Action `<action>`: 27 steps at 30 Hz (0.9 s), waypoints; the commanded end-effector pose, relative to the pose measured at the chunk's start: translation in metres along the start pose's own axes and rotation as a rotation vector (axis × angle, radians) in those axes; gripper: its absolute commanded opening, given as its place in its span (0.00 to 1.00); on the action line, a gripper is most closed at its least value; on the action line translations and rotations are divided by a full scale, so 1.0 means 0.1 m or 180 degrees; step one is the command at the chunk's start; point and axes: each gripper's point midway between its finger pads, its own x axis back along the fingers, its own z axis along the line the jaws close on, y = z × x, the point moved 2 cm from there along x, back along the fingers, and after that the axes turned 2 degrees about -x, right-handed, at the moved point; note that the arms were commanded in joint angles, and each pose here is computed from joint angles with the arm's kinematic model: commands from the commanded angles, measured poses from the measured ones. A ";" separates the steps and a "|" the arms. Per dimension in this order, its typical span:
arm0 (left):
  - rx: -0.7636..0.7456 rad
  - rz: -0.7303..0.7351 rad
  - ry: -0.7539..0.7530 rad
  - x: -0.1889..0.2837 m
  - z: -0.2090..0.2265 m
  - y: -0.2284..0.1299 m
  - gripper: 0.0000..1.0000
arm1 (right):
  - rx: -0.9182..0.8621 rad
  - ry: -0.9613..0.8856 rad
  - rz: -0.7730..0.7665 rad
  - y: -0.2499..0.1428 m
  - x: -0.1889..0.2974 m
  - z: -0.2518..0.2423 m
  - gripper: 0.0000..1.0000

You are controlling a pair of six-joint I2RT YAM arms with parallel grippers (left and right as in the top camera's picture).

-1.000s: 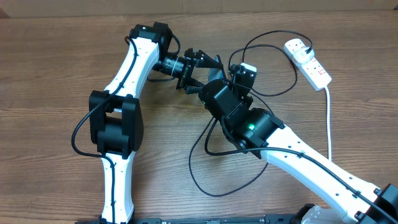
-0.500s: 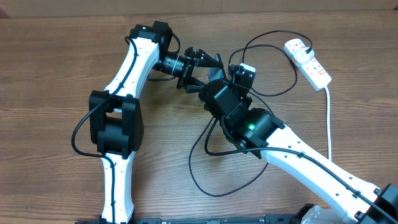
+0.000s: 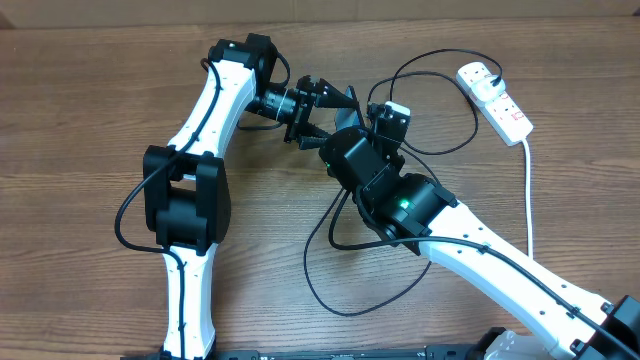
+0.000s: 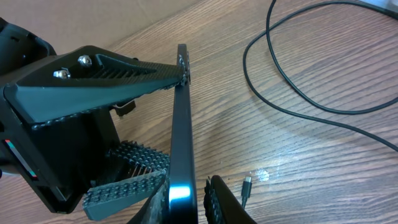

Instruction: Plug charger to phone and switch on socket

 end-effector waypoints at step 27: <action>-0.0054 0.0106 -0.0128 -0.05 -0.13 -0.07 0.66 | -0.0057 0.0080 -0.0072 0.09 0.06 0.08 0.10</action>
